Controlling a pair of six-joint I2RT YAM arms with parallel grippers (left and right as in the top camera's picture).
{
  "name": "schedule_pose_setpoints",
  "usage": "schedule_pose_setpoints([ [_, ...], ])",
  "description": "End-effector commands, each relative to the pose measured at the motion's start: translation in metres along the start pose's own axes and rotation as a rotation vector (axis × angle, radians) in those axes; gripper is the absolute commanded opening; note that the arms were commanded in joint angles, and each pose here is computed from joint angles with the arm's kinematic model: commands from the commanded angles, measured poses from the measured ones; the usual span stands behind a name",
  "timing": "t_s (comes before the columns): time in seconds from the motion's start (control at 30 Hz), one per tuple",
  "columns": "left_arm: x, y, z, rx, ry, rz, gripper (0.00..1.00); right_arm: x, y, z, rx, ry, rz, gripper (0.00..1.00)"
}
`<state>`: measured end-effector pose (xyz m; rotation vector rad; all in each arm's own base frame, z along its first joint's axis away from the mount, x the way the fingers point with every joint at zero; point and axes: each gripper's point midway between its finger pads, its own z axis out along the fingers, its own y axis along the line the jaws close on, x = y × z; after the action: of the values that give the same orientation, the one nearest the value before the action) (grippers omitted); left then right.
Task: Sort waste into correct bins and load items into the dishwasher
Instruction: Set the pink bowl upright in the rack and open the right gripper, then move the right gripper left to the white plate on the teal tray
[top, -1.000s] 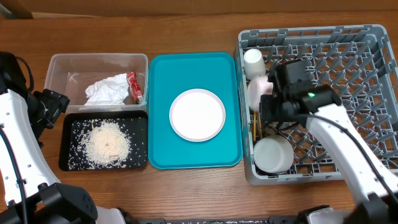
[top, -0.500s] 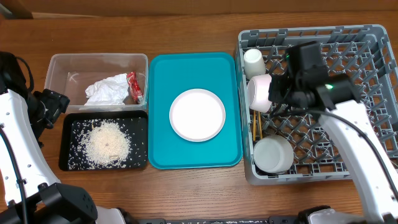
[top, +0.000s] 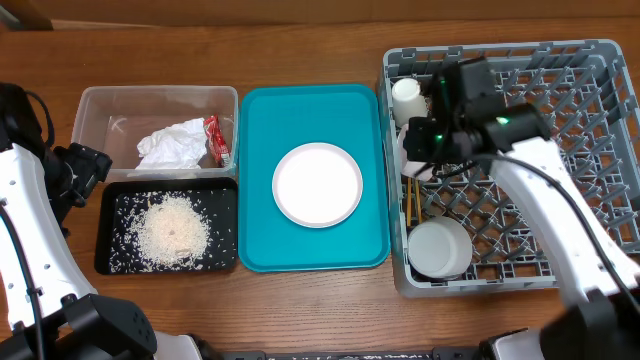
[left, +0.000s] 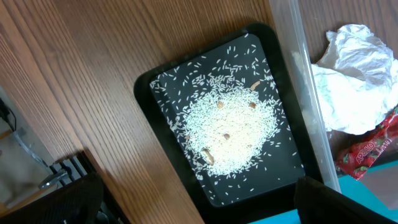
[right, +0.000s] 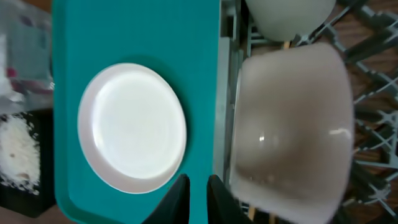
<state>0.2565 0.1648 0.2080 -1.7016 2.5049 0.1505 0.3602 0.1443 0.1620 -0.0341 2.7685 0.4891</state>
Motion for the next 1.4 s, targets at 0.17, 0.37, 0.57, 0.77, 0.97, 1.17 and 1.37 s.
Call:
schedule_pose_setpoints([
  [0.17, -0.002, -0.003, -0.009, 0.020, -0.028, -0.007, 1.00, 0.003, -0.034, 0.001, 0.170, 0.015, 0.030, 0.13],
  [0.37, -0.002, -0.003, -0.009, 0.020, -0.028, -0.007, 1.00, 0.009, -0.043, -0.013, 0.210, 0.015, 0.050, 0.13],
  [0.57, -0.002, -0.003, -0.009, 0.020, -0.028, -0.007, 1.00, -0.001, -0.020, -0.038, 0.116, -0.049, 0.034, 0.15],
  [0.77, -0.002, -0.003, -0.009, 0.020, -0.028, -0.007, 1.00, 0.000, 0.047, -0.065, -0.185, -0.076, -0.037, 0.20],
  [0.97, -0.002, -0.003, -0.009, 0.020, -0.028, -0.007, 1.00, 0.017, 0.078, -0.055, -0.209, -0.039, -0.124, 0.28],
  [1.17, -0.002, -0.003, -0.009, 0.020, -0.028, -0.007, 1.00, 0.029, 0.090, -0.033, -0.127, -0.036, -0.199, 0.46],
  [1.37, -0.002, -0.003, -0.009, 0.020, -0.028, -0.007, 1.00, 0.039, 0.094, -0.004, -0.094, -0.009, -0.224, 0.47],
])
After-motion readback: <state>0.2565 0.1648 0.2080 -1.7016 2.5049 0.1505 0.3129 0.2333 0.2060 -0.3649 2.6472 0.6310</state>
